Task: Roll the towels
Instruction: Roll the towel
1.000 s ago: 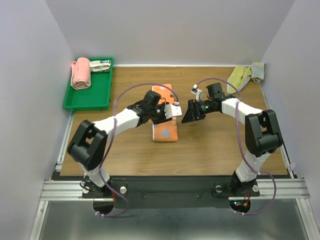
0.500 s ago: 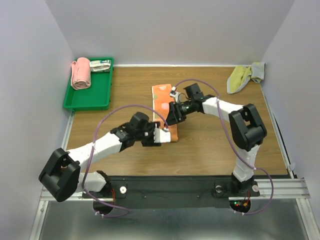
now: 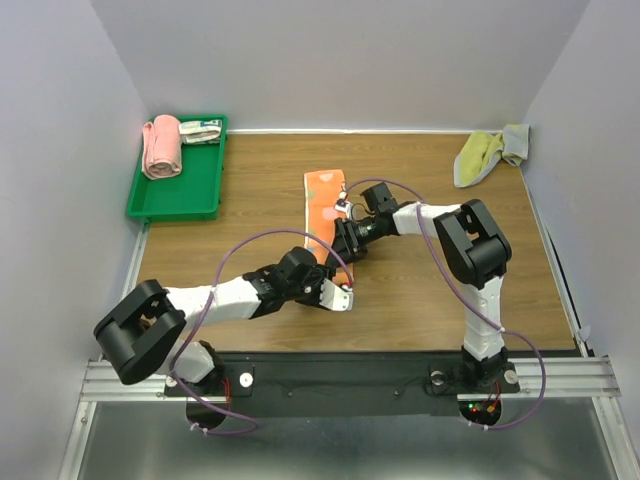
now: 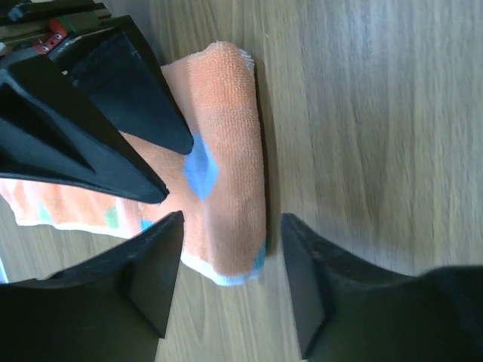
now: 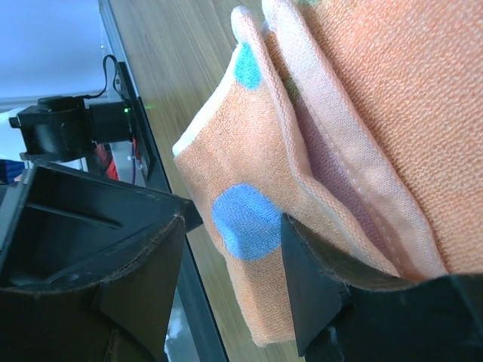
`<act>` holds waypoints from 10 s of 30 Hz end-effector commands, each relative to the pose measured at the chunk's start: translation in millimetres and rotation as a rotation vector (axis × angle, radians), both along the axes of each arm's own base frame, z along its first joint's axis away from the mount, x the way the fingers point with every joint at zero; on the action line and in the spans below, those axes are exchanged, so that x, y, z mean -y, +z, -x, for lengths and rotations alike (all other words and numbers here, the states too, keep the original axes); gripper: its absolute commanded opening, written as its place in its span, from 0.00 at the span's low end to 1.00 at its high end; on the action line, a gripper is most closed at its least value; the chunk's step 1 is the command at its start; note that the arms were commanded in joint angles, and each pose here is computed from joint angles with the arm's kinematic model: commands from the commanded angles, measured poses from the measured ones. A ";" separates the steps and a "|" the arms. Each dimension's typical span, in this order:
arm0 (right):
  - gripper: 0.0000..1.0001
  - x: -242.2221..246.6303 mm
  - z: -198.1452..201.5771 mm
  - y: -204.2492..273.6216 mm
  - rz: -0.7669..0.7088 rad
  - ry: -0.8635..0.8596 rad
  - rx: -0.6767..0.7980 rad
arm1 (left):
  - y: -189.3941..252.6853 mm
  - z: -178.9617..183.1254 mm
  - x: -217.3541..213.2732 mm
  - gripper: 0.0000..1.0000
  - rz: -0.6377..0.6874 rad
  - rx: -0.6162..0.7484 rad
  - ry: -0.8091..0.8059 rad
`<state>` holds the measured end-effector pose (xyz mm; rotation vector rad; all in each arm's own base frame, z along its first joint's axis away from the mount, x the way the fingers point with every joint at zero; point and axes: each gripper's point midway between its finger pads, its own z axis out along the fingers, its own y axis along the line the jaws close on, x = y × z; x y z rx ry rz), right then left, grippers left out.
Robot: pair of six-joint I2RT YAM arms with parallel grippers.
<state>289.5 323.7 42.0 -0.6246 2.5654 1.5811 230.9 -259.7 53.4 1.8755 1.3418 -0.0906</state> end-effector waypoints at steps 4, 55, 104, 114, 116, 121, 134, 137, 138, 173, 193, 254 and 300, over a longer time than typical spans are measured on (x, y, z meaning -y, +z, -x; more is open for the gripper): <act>0.58 10.4 13.6 -34.2 0.076 -0.008 -0.038 | -14.0 -3.5 6.5 0.51 -0.023 0.039 -0.041; 0.54 13.6 23.0 -15.7 0.055 0.019 -0.004 | 22.1 -8.1 30.0 0.00 0.053 -0.356 0.069; 0.32 47.2 22.5 -61.4 0.261 0.147 0.151 | 48.5 -12.1 -6.6 0.66 0.055 -0.088 -0.070; 0.32 44.4 20.9 -73.0 0.250 0.175 0.146 | 18.3 22.6 14.4 0.66 0.016 -0.001 -0.189; 0.31 43.3 20.5 -73.0 0.244 0.177 0.144 | 13.2 20.8 16.4 0.66 0.009 0.023 -0.184; 0.31 41.8 17.9 -75.0 0.234 0.192 0.161 | -5.9 11.9 15.8 0.65 -0.024 0.055 -0.159; 0.36 45.6 0.3 -43.0 0.225 0.164 0.251 | -19.7 42.9 26.1 0.11 -0.095 -0.308 -0.137; 0.57 57.3 -11.0 -17.2 0.204 0.106 0.285 | -30.7 63.9 26.7 0.09 -0.129 -0.502 -0.098; 0.66 70.2 -22.0 -7.2 0.198 0.060 0.296 | -28.6 73.9 27.9 0.09 -0.134 -0.575 -0.104; 0.73 82.6 59.1 87.0 0.381 0.313 1.107 | -101.8 47.7 19.9 0.09 -0.256 -1.324 0.227; 0.66 40.9 83.5 -19.0 0.449 0.599 1.247 | -104.6 37.8 11.1 0.12 -0.287 -1.288 0.199; 0.01 22.2 83.8 -73.6 0.017 0.561 0.040 | 24.5 44.1 -7.3 0.76 0.119 -0.058 0.073; 1.00 167.3 6.6 136.0 0.319 0.140 0.845 | -70.9 96.8 3.4 0.16 -0.335 -1.099 0.134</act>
